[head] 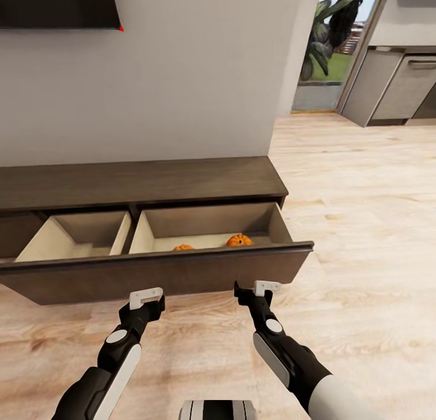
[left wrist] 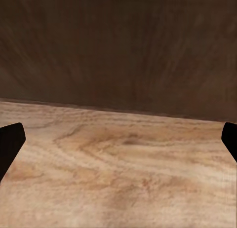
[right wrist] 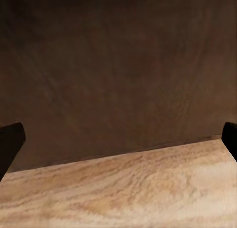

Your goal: Place each of the two pumpkins and all three candles from the living room inside a cabinet in the living room (use any cabinet), then make sure every cabinet is closed, and position the cauldron so it is next to a table in the living room.

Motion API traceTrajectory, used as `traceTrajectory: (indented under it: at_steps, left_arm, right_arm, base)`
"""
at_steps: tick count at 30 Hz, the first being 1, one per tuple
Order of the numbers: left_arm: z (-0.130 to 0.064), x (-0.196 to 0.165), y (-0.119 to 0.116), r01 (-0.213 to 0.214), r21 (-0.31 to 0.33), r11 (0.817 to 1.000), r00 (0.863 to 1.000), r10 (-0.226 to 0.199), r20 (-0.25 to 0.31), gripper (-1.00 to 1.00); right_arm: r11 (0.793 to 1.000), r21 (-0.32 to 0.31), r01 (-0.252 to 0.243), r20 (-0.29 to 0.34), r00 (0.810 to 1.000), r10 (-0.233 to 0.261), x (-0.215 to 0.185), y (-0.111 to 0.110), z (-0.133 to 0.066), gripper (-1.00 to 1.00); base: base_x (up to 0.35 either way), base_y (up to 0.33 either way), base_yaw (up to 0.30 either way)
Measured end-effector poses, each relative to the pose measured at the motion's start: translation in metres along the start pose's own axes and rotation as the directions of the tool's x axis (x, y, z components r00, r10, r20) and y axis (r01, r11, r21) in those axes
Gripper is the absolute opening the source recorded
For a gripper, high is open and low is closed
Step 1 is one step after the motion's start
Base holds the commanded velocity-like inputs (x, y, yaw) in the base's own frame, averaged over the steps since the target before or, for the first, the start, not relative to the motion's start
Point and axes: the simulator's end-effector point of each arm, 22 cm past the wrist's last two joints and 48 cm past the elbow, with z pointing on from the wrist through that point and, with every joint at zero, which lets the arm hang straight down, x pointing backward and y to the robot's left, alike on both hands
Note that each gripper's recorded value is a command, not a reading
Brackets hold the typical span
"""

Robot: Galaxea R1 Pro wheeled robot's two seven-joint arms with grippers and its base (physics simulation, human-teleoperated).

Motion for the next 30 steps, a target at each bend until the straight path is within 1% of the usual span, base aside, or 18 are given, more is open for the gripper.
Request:
traceTrajectory:
  at_steps: [7, 18, 25, 30]
  left_arm:
    - [0.000, 0.000, 0.000, 0.001, 0.001, 1.000, 1.000, -0.001, 0.001, 1.00]
    - [0.011, 0.022, 0.001, -0.004, -0.003, 1.000, 0.999, 0.004, -0.042, 1.00]
    - [0.012, 0.023, 0.001, -0.004, -0.004, 1.000, 0.999, 0.004, -0.043, 1.00]
    - [0.012, 0.023, 0.001, -0.005, -0.004, 1.000, 0.999, 0.004, -0.045, 1.00]
  right_arm:
    - [1.000, 0.003, 0.002, -0.003, 1.000, -0.002, 0.002, -0.002, 0.000, 1.00]
    - [1.000, 0.011, 0.001, -0.048, 0.999, -0.001, 0.031, -0.008, 0.007, 1.00]
    - [1.000, 0.013, -0.007, -0.031, 1.000, 0.007, 0.029, -0.009, 0.008, 1.00]
    - [1.000, 0.014, -0.007, -0.032, 0.999, 0.008, 0.029, -0.010, 0.008, 1.00]
  base:
    - [0.005, 0.002, 0.000]
    - [0.000, 0.000, 0.000]
    - [0.004, 0.000, 0.000]
    - [0.168, 0.023, 0.000]
